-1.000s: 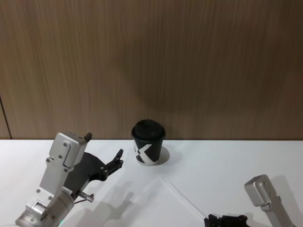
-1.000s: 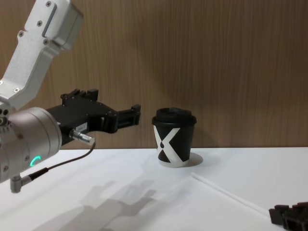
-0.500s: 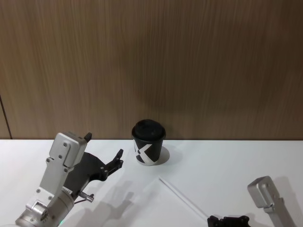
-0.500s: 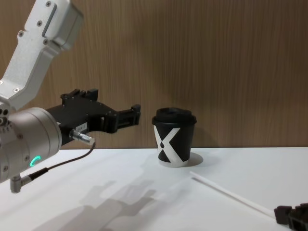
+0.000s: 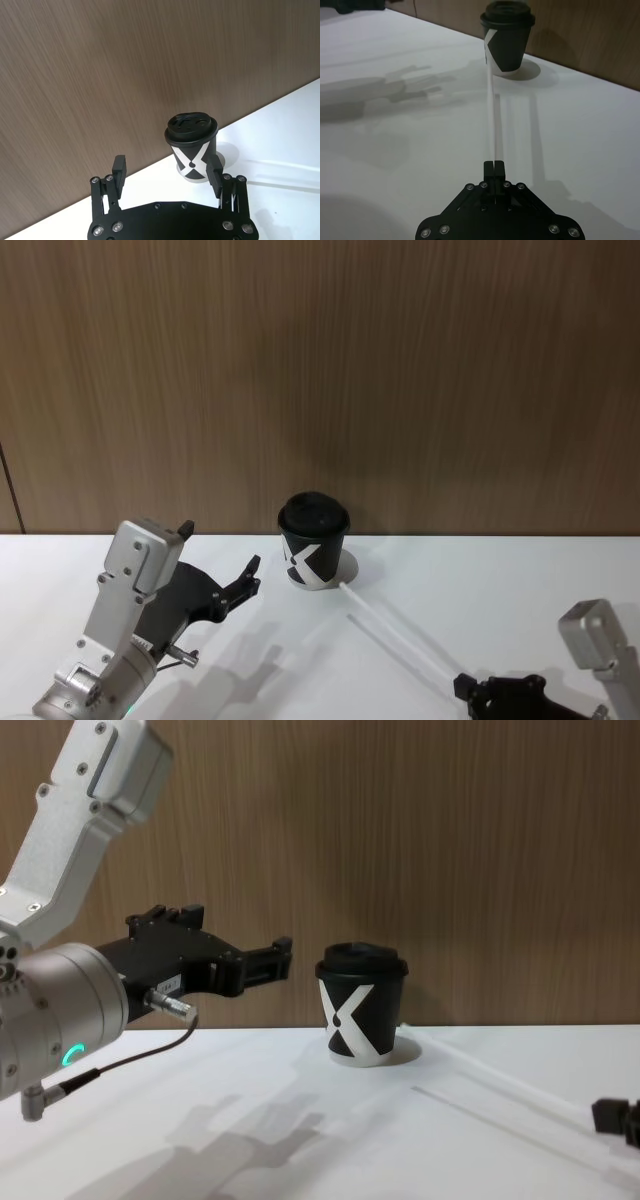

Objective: Pick up the straw with one hand, pass it to the other hand, and insert it into the cup.

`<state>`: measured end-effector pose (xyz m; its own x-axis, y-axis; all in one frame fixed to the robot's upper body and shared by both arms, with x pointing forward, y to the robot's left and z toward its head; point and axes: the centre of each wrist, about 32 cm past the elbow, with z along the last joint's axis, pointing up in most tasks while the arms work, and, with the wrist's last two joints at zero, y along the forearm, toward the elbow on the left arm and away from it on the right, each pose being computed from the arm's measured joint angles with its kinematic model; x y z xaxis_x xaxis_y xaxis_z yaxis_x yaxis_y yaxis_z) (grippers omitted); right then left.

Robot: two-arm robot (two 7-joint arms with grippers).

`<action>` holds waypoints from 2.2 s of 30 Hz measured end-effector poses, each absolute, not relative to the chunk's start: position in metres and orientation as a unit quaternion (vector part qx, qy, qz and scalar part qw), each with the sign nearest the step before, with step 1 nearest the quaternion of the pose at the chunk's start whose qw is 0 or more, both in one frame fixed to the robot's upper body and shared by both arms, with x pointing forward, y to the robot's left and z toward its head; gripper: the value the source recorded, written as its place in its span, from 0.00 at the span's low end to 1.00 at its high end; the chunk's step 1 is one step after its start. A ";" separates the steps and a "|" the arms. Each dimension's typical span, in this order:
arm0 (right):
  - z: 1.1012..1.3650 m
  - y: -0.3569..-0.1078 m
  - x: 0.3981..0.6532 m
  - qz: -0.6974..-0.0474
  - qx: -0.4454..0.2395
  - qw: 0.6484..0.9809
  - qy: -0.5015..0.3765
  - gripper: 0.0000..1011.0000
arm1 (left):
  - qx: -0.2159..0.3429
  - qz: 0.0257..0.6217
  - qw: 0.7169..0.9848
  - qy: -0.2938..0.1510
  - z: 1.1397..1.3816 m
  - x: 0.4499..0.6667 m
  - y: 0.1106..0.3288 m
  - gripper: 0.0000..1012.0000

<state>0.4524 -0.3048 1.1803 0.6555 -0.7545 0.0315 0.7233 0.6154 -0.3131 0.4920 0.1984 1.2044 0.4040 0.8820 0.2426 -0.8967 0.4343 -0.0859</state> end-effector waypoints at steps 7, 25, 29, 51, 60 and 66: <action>1.191 -0.312 0.451 -0.401 -0.122 0.908 0.023 0.01 | 0.029 0.531 0.837 -0.126 1.204 0.492 0.198 0.99; 1.215 -0.327 0.460 -0.334 -0.023 0.941 -0.053 0.01 | 0.029 0.531 0.837 -0.126 1.204 0.492 0.198 0.99; 1.220 -0.327 0.464 -0.318 -0.008 0.946 -0.066 0.01 | 0.029 0.531 0.837 -0.126 1.204 0.492 0.198 0.99; 1.236 -0.310 0.487 -0.255 0.037 0.961 -0.096 0.01 | 0.029 0.531 0.837 -0.126 1.204 0.492 0.198 0.99; 1.239 -0.306 0.490 -0.247 0.043 0.963 -0.100 0.01 | 0.027 0.526 0.840 -0.127 1.207 0.491 0.201 0.99; 1.240 -0.304 0.492 -0.244 0.045 0.963 -0.101 0.01 | 0.014 0.509 0.852 -0.121 1.215 0.489 0.210 0.99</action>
<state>0.4916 -0.3045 1.2399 0.8605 -0.4796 0.1718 0.4615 0.8767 0.1358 0.4891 0.2097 1.2155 0.4514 0.8645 0.2211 -0.8714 0.4804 -0.0996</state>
